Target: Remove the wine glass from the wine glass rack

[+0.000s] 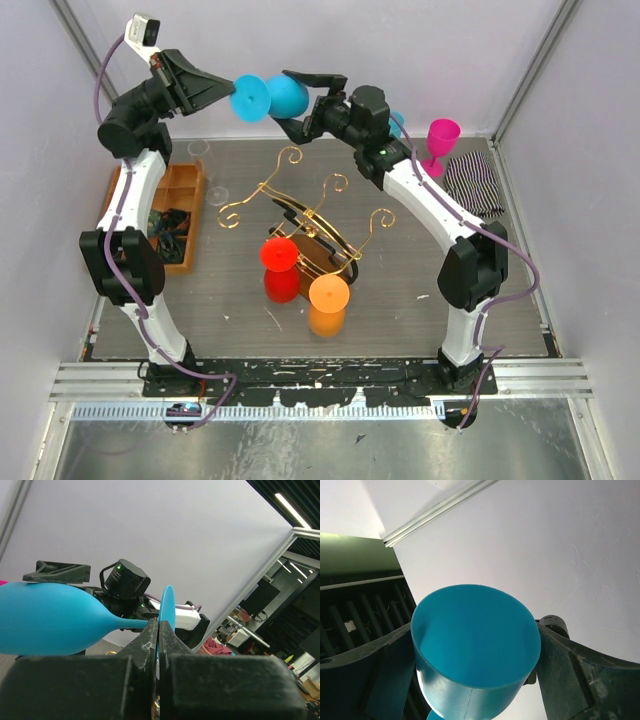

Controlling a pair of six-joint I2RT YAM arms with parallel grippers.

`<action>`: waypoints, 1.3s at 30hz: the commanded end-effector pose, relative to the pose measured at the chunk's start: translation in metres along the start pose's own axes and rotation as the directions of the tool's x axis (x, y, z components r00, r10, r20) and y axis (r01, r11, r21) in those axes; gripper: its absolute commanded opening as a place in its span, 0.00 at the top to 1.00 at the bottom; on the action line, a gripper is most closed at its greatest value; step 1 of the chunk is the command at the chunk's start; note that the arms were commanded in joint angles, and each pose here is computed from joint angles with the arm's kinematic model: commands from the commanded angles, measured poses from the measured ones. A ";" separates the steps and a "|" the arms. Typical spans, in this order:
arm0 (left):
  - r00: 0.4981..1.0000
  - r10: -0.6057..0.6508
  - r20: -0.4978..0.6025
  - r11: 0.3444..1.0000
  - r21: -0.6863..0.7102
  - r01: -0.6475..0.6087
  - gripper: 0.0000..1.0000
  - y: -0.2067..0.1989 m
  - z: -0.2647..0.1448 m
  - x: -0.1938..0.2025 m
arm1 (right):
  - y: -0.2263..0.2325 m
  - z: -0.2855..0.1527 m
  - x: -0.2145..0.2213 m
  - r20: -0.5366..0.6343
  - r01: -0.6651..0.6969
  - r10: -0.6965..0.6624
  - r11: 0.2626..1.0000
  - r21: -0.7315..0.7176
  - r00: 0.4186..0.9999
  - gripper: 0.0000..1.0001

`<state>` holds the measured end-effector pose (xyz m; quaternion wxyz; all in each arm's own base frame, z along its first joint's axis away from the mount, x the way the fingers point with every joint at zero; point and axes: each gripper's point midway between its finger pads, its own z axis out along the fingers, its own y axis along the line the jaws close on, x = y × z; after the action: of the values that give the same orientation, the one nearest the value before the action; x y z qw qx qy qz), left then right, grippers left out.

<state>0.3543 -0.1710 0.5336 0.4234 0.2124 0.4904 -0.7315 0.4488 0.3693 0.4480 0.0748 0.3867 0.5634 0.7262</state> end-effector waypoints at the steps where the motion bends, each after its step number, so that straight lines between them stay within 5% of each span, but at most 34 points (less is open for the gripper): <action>1: 0.999 0.039 0.002 0.999 0.028 -0.039 0.85 -0.013 0.002 0.000 | 0.037 -0.008 0.016 -0.027 -0.038 0.036 0.994 -0.100 0.999 0.11; 5: 0.999 0.039 0.006 0.999 0.027 -0.039 0.49 -0.014 0.002 0.001 | 0.038 -0.010 0.015 -0.018 -0.018 0.016 0.994 -0.108 1.000 0.15; 8: 0.999 0.039 0.016 0.999 0.029 -0.040 0.36 -0.016 0.002 0.000 | 0.040 -0.013 0.015 -0.009 0.003 -0.004 0.993 -0.117 1.000 0.16; 14: 0.997 0.040 0.066 0.999 0.033 -0.042 0.31 -0.028 -0.002 -0.008 | 0.053 -0.025 0.000 0.031 0.120 -0.117 0.985 -0.126 0.993 0.20; 21: 0.993 -0.006 0.117 1.000 0.021 0.003 0.30 -0.038 -0.012 -0.014 | 0.089 -0.083 -0.061 0.206 0.329 -0.307 0.941 -0.083 0.929 0.22; 29: 0.987 -0.057 0.149 0.998 -0.003 0.058 0.31 -0.037 -0.021 -0.002 | 0.138 -0.209 -0.157 0.440 0.604 -0.574 0.792 0.084 0.691 0.23; 39: 0.983 -0.123 0.135 0.990 -0.047 0.131 0.34 -0.042 -0.025 0.019 | 0.166 -0.299 -0.199 0.563 0.733 -0.787 0.535 0.421 0.251 0.22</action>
<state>0.3326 -0.1467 0.5215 0.4051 0.0997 0.4941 -0.7628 0.4654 -0.0078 0.4628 0.5342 0.3653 0.6135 0.4524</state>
